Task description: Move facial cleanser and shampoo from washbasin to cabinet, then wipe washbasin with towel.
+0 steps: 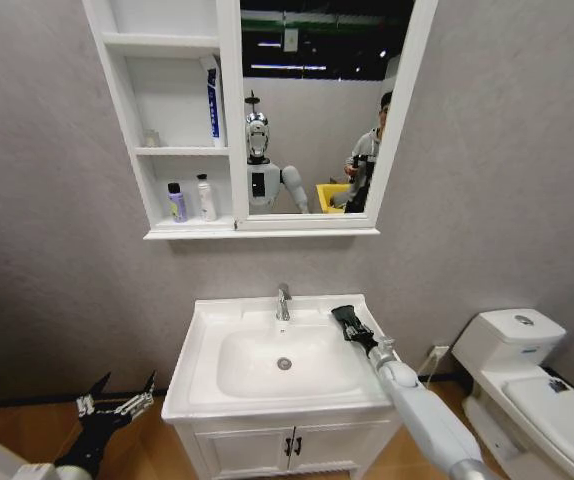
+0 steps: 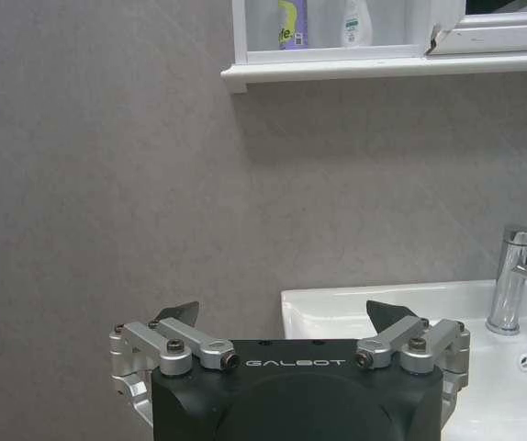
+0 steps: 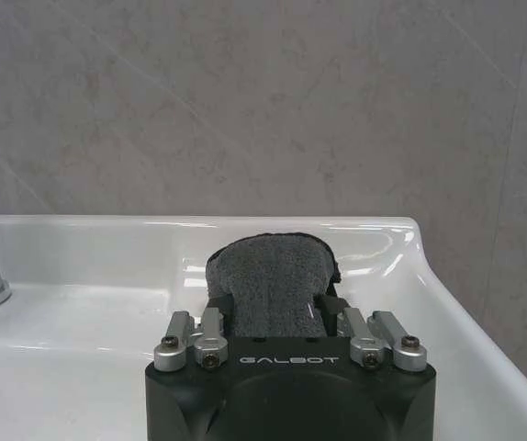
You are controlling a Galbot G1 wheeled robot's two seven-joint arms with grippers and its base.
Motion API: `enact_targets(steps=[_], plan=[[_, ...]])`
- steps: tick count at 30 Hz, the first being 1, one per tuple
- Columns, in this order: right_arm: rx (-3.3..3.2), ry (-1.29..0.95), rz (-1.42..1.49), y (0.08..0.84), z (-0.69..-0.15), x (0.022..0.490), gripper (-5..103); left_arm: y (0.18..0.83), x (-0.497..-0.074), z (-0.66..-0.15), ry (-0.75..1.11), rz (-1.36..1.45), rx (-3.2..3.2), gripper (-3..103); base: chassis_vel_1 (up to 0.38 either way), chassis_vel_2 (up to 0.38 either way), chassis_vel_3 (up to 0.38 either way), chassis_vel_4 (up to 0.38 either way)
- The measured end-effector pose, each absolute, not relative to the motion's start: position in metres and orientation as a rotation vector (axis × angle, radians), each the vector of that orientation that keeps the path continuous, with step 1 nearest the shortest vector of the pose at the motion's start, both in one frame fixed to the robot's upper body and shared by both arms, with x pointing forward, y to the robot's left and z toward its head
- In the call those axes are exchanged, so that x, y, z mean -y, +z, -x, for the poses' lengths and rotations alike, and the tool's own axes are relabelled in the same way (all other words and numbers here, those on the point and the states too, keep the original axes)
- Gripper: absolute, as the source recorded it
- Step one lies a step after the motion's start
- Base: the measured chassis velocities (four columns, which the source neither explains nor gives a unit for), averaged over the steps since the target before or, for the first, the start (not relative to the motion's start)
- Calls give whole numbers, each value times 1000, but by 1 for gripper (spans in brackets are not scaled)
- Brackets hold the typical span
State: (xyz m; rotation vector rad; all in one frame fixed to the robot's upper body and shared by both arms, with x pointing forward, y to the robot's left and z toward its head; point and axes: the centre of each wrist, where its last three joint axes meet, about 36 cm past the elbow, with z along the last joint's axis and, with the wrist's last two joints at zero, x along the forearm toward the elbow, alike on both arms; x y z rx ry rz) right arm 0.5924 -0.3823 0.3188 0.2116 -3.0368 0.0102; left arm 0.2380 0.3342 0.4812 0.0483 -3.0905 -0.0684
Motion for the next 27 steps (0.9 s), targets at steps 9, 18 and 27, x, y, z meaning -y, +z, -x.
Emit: enact_targets(steps=[9, 18, 27], plan=[[3065, 106, -162, 331, -579, 390, 81, 481, -334, -238, -68, -48, 3091, 100, 0, 0, 0, 0], [3079, 200, 46, 377, -514, 391, 99, 481, -334, -238, -68, -48, 3091, 100, 0, 0, 0, 0], [3114, 159, 273, 417, -331, 349, 100, 481, -334, -238, -69, -49, 3091, 100, 0, 0, 0, 0]])
